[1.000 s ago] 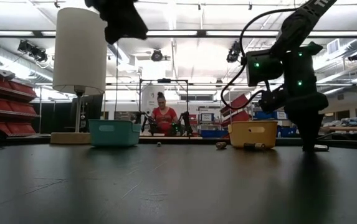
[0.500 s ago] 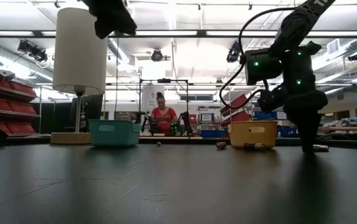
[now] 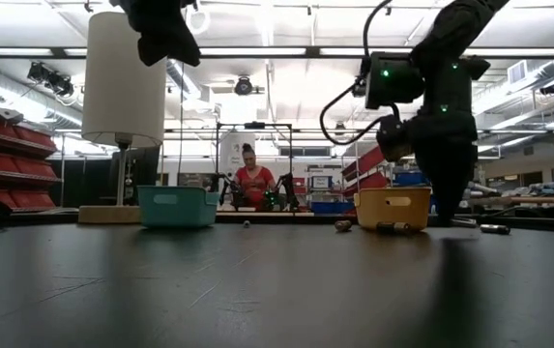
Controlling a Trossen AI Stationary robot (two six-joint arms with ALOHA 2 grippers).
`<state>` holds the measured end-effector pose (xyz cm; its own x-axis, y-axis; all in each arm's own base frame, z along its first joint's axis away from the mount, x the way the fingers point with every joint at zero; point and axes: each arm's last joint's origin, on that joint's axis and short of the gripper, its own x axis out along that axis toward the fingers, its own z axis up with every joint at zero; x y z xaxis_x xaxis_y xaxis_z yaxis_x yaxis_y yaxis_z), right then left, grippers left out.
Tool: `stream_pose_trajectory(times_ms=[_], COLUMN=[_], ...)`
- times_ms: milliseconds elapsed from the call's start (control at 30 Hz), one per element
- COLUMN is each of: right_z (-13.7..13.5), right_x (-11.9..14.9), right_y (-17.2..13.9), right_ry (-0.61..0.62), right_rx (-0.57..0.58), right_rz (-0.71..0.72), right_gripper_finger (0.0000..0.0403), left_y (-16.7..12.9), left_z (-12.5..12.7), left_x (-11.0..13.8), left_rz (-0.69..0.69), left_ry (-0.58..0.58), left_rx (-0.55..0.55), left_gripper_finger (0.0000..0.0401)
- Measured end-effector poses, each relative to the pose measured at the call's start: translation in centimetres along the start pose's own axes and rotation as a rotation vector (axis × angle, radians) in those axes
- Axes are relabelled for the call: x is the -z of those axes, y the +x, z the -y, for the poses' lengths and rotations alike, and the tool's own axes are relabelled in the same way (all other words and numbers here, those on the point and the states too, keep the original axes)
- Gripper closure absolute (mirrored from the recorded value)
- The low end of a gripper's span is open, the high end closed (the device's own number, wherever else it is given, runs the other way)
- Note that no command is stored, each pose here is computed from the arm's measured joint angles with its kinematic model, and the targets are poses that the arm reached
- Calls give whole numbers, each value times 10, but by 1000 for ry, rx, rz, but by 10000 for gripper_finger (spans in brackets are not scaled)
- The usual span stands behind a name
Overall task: Sort batteries
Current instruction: Put the silver battery into the blue bin
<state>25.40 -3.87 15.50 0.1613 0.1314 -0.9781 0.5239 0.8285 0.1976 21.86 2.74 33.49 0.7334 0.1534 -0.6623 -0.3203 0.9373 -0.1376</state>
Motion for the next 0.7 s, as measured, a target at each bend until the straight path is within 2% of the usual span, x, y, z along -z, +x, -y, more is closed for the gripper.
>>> stream_pose_trajectory(times_ms=[267, 433, 700], right_z=[-18, -36, -58], right_x=[-1, -9, -56], right_y=[0, -4, -46], right_ry=[25, 46, -16], right_rx=[-75, -174, -282], right_rz=[61, 158, 496], right_gripper_finger=[378, 380, 379], left_y=[0, 0, -24], left_z=[1, 1, -2], left_x=[1, 1, 1], left_rz=[-18, -18, 77], left_ry=[-2, -5, -84], left_rx=[30, 35, 17], left_gripper_finger=[298, 297, 297])
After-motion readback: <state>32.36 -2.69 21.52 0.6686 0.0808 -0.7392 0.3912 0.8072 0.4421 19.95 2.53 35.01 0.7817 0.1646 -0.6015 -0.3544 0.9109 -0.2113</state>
